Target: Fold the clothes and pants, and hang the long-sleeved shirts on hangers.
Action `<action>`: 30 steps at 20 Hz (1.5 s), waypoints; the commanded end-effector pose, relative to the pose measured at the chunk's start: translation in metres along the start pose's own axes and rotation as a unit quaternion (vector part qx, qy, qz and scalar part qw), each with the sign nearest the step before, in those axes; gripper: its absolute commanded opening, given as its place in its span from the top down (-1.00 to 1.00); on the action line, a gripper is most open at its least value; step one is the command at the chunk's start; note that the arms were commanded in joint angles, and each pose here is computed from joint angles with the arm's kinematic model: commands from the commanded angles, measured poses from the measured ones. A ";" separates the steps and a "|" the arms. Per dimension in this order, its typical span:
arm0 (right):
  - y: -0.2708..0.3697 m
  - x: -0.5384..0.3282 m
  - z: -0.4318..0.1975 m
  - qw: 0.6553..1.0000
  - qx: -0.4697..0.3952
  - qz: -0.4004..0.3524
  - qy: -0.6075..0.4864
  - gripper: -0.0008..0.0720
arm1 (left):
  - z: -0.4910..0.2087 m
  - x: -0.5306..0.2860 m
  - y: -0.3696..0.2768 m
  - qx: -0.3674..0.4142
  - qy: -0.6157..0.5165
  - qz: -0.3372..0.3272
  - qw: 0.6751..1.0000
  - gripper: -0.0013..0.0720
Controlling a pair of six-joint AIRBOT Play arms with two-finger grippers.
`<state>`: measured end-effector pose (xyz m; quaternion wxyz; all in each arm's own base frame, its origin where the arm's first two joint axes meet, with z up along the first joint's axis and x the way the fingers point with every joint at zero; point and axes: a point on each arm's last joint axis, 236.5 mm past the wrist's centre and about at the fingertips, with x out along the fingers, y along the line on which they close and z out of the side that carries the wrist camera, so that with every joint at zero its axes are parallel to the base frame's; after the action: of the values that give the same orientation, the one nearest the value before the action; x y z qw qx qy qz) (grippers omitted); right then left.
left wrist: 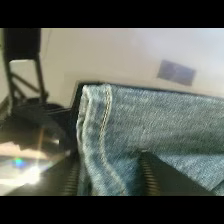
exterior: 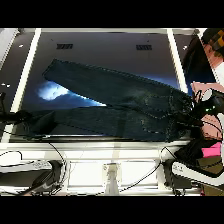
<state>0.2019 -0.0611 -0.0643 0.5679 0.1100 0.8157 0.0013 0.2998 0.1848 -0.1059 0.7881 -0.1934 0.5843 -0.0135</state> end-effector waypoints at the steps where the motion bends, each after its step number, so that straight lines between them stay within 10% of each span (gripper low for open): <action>1: 0.007 0.000 0.001 1.000 0.000 0.014 -0.002 0.87 | 0.012 0.009 -0.009 0.016 -0.026 -0.030 0.999 0.02; 4: 0.013 0.000 0.003 1.000 0.001 0.028 -0.005 0.87 | 0.044 0.002 -0.014 0.016 -0.088 -0.038 0.995 0.88; 14: 0.018 -0.003 0.006 0.999 -0.007 0.037 -0.019 0.87 | 0.171 -0.110 -0.027 0.049 -0.282 -0.023 0.958 0.88; 30: 0.008 -0.015 -0.045 0.998 0.022 0.005 0.059 0.87 | 0.180 -0.114 -0.009 0.044 -0.299 0.014 0.953 0.88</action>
<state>0.1735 -0.0519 -0.0375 0.5330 0.1123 0.8385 0.0134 0.4327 0.2543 0.0457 0.9343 -0.1492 0.3227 0.0264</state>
